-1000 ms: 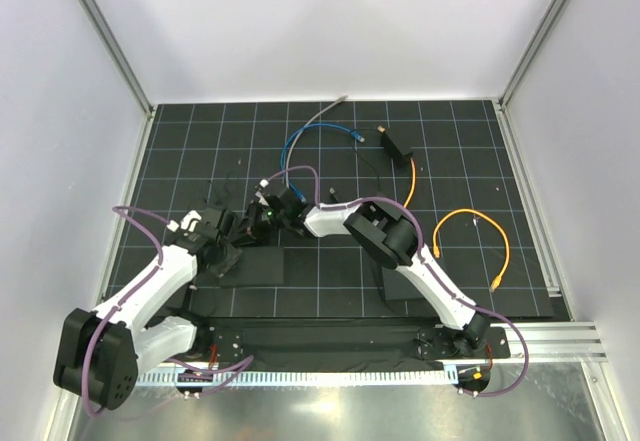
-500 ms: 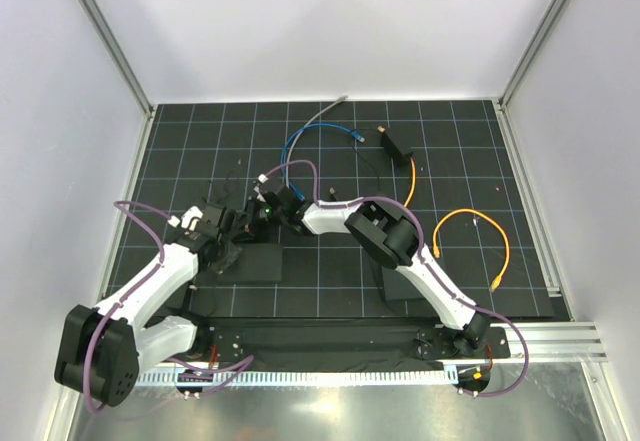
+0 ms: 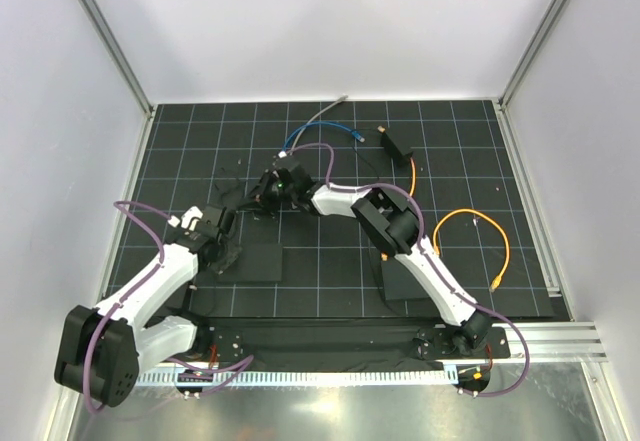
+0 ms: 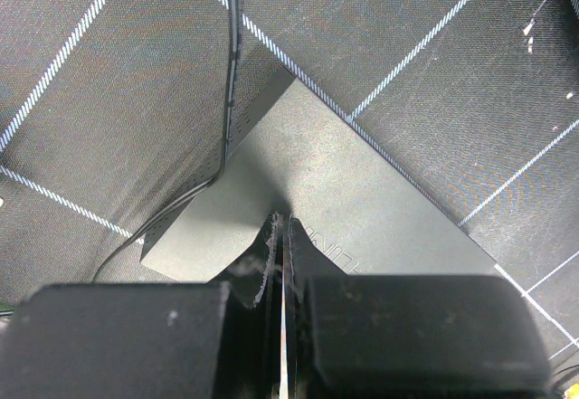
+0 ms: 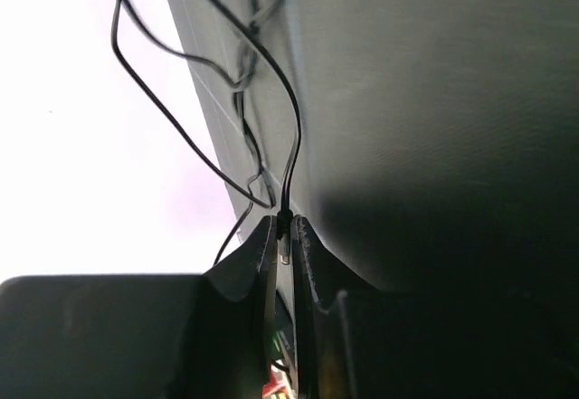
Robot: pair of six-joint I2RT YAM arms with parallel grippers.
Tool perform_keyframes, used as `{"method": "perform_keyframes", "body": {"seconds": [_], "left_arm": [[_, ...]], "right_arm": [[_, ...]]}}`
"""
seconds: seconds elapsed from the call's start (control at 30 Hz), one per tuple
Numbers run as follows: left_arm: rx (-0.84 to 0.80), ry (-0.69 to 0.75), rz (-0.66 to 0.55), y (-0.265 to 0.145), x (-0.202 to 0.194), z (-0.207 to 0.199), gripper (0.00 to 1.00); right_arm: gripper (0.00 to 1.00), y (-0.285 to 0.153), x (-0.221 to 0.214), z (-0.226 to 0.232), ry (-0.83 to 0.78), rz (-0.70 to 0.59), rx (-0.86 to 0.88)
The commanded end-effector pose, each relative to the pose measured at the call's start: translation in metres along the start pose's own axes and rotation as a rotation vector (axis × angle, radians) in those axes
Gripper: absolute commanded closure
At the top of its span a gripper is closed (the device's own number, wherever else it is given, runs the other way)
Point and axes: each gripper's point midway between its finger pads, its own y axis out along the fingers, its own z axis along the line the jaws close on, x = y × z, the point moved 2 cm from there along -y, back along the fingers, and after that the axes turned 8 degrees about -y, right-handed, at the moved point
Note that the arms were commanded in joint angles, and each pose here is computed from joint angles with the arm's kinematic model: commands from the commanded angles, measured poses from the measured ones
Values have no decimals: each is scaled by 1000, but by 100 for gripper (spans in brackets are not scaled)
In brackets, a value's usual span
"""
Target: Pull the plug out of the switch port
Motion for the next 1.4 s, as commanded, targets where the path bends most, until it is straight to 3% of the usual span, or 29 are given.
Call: {"method": "perform_keyframes", "body": {"seconds": [0.0, 0.23, 0.4, 0.47, 0.57, 0.67, 0.9, 1.13, 1.37], "left_arm": [[171, 69, 109, 4, -26, 50, 100], [30, 48, 73, -18, -9, 13, 97], [-25, 53, 5, -50, 15, -7, 75], [-34, 53, -45, -67, 30, -13, 56], [-28, 38, -93, -80, 49, -15, 41], [16, 2, -91, -78, 58, -4, 33], [77, -110, -17, -52, 62, 10, 27], [46, -165, -44, -38, 77, -1, 11], [25, -178, 3, -16, 72, -11, 8]], "right_arm": [[99, -2, -4, 44, -171, 25, 48], [99, -36, 0, 51, -470, 37, -104], [98, -48, -5, 56, -602, 112, -130], [95, -51, -10, 55, -604, 144, -133], [92, -57, -21, 61, -624, 180, -92], [92, -61, -30, 64, -635, 204, -80], [91, -72, -64, 72, -662, 285, -9], [94, -82, -113, 71, -658, 398, 53], [95, -78, -155, 66, -638, 494, 106]]}}
